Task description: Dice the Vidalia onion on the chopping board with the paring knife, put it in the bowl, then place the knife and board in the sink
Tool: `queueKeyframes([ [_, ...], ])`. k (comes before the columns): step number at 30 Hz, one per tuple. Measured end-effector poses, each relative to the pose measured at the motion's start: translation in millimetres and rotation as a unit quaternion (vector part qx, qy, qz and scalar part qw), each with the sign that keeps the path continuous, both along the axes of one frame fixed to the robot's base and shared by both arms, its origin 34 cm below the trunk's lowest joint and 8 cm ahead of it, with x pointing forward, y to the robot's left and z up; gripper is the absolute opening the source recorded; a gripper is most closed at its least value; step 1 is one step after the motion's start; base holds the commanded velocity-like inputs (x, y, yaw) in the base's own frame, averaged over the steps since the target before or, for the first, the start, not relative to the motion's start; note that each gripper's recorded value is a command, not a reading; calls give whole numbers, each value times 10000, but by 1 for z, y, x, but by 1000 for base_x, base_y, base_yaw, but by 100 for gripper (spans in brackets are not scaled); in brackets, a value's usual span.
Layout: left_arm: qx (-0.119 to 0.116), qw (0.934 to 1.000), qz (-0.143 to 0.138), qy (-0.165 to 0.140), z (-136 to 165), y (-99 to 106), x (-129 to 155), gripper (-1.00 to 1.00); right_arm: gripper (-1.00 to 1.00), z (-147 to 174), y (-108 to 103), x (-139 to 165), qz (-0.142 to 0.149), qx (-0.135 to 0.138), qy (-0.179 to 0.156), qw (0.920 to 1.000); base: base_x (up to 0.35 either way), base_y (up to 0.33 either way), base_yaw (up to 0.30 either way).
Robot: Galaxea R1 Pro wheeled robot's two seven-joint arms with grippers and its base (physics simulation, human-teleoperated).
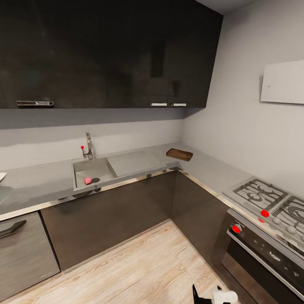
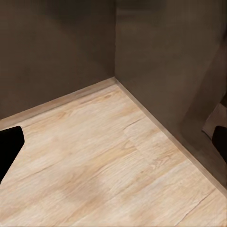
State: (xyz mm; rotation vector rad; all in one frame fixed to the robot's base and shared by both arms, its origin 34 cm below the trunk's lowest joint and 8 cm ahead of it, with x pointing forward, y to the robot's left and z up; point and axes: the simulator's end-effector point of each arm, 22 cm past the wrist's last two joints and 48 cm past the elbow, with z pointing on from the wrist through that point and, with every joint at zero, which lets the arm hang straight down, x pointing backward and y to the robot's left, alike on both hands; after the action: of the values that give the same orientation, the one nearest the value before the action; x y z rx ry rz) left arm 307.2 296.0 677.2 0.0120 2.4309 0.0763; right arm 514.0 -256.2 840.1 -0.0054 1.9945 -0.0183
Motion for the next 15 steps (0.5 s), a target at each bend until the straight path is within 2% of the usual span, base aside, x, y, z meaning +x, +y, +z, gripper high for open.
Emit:
queueKeyframes([
  [15, 0, 10000, 0, 0, 0, 0, 0, 100, 100, 8, 1, 4, 6, 10, -112, 9999, 0, 0, 0],
])
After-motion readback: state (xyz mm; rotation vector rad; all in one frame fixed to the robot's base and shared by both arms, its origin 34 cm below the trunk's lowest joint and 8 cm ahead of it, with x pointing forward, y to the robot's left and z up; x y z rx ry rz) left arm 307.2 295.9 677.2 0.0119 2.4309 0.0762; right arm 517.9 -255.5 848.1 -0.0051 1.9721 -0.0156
